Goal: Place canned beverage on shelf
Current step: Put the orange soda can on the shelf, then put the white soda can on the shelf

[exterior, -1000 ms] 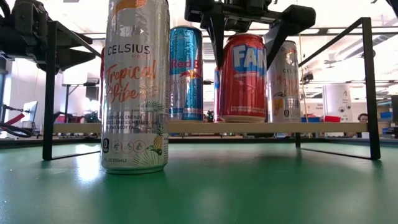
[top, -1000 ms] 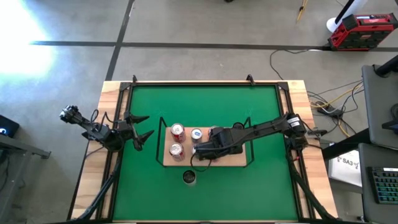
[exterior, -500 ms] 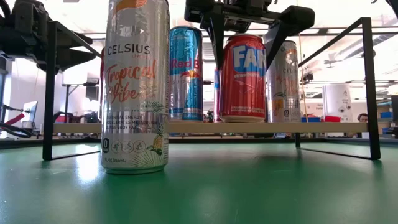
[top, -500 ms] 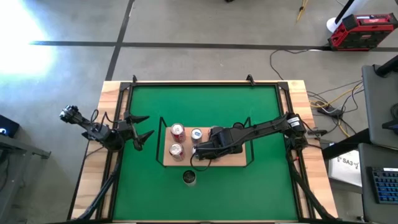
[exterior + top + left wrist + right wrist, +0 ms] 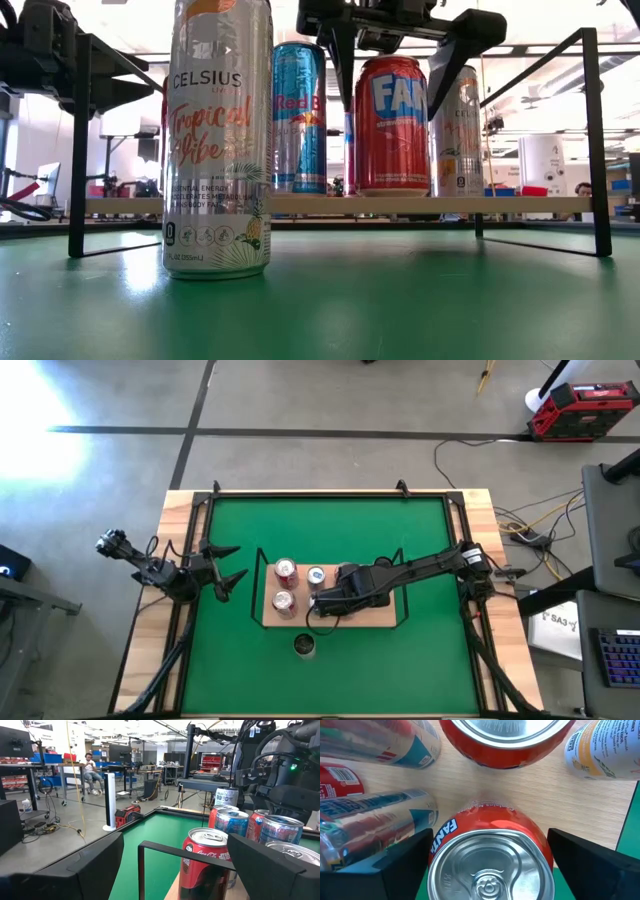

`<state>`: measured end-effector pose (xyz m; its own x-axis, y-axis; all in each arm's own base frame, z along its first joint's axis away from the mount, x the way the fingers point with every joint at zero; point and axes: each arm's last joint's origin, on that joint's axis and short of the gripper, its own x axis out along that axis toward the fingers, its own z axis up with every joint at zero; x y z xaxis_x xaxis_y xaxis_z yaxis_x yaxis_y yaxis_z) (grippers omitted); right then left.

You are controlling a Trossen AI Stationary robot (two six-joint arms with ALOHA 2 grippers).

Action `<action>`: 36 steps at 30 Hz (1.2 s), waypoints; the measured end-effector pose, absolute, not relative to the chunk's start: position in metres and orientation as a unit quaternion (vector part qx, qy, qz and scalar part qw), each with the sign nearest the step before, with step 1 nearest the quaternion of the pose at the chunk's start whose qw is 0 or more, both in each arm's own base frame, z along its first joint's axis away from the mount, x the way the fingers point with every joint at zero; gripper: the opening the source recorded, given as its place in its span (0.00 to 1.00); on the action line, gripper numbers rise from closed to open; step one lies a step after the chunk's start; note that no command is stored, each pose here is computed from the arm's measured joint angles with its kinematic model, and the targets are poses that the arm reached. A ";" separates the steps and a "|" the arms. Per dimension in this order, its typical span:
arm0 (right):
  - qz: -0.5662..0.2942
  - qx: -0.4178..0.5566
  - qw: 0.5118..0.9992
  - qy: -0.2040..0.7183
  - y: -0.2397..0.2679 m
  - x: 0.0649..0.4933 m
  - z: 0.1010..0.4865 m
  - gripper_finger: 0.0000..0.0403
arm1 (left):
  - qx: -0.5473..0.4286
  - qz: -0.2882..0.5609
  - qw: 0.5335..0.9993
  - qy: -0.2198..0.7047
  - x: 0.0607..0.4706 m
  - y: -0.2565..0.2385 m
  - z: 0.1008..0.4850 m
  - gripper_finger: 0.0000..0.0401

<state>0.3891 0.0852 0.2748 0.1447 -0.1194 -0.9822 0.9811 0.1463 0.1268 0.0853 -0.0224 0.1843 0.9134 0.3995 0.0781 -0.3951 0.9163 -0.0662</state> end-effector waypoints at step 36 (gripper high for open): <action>-0.365 0.509 0.590 0.510 0.163 0.365 0.326 0.99 | -0.025 0.203 0.978 -0.045 0.085 -0.022 0.184 0.85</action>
<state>0.3652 0.1627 0.3262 0.2143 0.0896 -0.9726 0.9493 0.2152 0.2290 0.0853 -0.0224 0.1844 0.9132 0.3998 0.0783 -0.3954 0.9161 -0.0665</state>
